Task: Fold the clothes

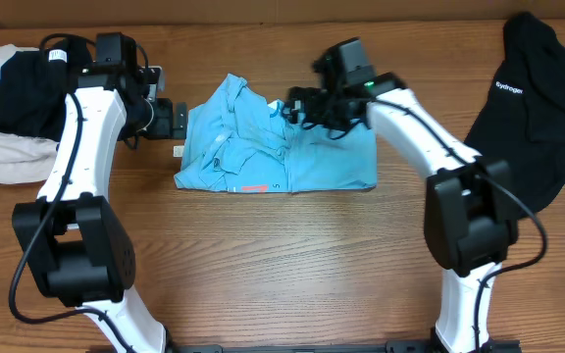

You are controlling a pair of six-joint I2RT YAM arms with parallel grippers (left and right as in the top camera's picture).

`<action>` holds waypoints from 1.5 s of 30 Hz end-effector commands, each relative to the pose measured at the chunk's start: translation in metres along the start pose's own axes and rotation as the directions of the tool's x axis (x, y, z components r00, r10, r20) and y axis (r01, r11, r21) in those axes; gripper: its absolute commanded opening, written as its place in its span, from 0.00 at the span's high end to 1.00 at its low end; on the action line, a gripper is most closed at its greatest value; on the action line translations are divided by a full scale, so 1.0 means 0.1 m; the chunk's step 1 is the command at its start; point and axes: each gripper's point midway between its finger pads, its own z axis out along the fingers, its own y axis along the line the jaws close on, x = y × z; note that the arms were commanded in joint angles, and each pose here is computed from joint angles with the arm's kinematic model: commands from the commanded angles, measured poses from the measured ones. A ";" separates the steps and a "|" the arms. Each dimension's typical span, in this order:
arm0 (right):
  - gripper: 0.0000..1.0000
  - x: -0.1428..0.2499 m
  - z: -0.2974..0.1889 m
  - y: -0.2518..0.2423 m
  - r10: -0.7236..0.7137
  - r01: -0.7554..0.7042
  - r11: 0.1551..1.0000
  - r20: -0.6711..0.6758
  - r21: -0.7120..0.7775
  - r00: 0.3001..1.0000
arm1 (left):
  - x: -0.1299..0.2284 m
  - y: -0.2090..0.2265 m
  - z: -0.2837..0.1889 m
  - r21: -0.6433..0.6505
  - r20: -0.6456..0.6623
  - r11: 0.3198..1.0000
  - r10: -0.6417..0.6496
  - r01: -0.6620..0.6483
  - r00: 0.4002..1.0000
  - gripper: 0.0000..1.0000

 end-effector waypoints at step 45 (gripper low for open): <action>0.00 -0.20 -0.99 -1.27 0.191 -0.203 0.952 0.073 0.231 0.979 | 0.12 -0.38 1.17 -0.051 -0.096 0.978 0.196 -0.202 0.976 0.00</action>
